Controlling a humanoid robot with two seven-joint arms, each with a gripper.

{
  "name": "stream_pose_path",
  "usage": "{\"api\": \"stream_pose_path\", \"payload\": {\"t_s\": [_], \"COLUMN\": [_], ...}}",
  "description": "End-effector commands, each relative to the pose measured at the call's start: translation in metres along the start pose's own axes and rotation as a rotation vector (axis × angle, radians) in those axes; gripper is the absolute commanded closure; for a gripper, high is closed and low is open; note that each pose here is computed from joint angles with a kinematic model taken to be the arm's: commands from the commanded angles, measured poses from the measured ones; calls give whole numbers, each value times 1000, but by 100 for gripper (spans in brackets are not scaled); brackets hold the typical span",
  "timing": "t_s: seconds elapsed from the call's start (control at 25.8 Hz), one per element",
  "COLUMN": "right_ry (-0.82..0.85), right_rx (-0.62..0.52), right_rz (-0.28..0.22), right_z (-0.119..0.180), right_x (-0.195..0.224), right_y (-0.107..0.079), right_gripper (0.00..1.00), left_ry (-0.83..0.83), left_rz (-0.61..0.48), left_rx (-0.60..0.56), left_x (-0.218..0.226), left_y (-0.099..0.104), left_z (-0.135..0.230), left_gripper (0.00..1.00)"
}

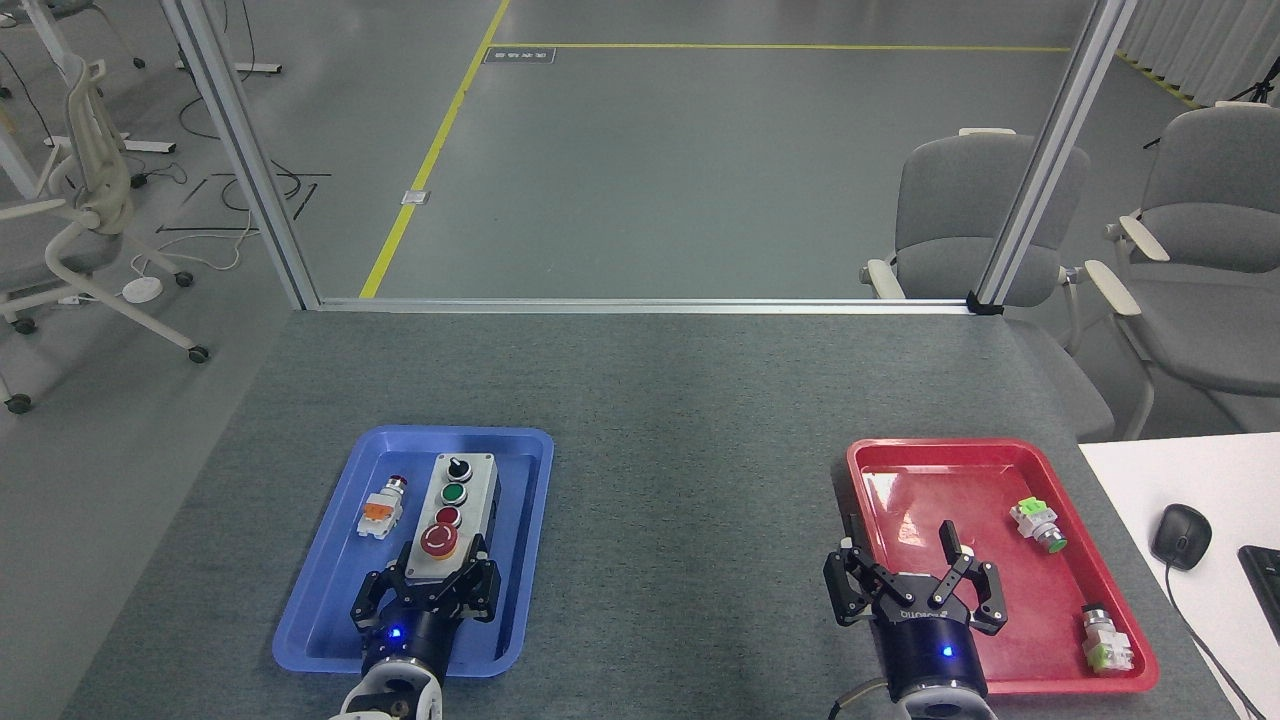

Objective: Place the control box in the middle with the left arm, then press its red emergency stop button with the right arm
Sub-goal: 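Drag the control box out of the blue tray toward the table middle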

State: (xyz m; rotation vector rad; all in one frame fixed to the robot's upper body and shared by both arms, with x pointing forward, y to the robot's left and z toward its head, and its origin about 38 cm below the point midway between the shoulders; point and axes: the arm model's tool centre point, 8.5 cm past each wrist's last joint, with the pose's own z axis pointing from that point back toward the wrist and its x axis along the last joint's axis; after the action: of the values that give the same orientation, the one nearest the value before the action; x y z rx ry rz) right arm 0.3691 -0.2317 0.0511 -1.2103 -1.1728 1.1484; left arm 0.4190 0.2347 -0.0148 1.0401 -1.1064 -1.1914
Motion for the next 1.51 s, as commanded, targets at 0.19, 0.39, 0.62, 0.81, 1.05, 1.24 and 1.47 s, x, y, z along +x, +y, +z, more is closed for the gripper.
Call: {"api": "stream_pose_path", "payload": {"t_s": [0.19,0.39,0.62,0.81,1.05,1.24,1.47], "right_ry": [-2,0,-2,0,0,-1,-2], "right_rx": [1,1,1,1,1,-10,-10], "right_rz": [-3,-3,-3,-3,-3,-8,-9], "right_z": [0,0,0,0,0,0,0], "right_x": [1,1,1,1,1,3,4], "right_y": [0,0,0,0,0,-3,-3], "right_gripper": [3,3,3,3,3,3,3], "left_ry": [-49,-56,-84,-182,-257,-333,-417], "left_rz": [44,125,134,150,141,47,-21], "left_rx": [14,72,120,121,35,3,-31], "left_x": [3,1,12,68,143,184,210], "left_y": [6,35,59,61,36,24,9], "left_z": [-1,-2,-3,0,6,14,24], "left_gripper": [90,91,99,100,100,100,100]}}
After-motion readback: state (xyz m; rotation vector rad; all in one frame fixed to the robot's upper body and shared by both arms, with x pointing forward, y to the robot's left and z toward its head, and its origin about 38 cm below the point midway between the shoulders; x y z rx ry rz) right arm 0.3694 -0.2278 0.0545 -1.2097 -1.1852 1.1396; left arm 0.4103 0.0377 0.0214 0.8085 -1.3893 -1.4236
